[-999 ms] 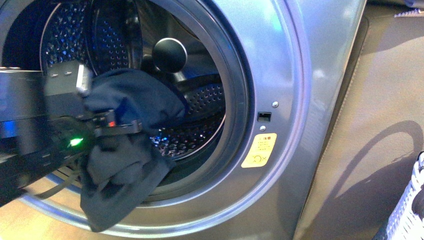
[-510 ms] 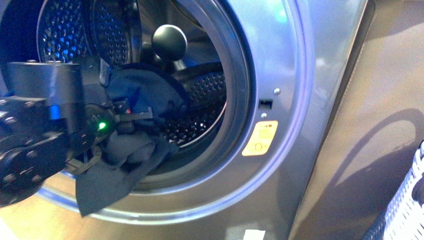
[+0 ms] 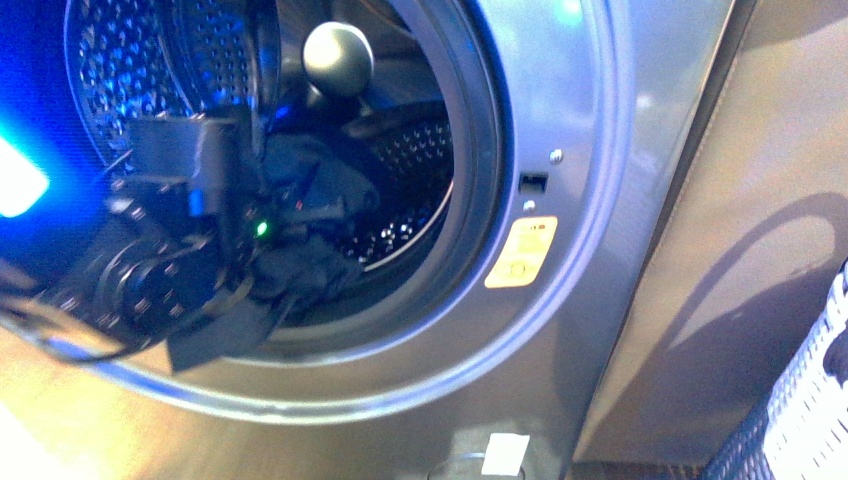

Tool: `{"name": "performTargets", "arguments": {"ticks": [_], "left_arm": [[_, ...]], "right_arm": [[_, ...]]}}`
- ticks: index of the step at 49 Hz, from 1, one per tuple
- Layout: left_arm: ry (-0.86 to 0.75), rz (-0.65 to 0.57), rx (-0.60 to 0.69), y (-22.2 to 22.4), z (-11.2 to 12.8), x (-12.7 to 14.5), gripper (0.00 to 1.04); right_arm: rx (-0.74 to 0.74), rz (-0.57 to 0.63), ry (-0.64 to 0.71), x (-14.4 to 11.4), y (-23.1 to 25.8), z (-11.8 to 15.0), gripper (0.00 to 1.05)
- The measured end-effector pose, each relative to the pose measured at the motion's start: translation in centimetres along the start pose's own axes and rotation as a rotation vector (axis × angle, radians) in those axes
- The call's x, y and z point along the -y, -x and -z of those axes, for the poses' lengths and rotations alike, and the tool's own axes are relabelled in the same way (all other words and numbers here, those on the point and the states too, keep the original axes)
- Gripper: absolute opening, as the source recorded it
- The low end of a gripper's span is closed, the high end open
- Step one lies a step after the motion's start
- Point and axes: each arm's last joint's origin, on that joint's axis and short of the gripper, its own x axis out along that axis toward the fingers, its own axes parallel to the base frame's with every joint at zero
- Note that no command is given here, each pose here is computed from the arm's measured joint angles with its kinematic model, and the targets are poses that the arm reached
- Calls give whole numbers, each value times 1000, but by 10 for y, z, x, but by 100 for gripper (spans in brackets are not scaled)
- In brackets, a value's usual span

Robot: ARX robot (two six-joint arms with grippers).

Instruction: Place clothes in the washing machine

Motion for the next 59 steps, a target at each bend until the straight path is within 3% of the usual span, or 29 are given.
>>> {"name": "performTargets", "arguments": {"ticks": [37,59], "left_arm": [[15,36,92,-41,-23,25,14],[-67,17,93,-72,-32,23,14]], "right_arm": [[0,0,0,0,0,0,2],[0,0,0,0,0,0,2]]}}
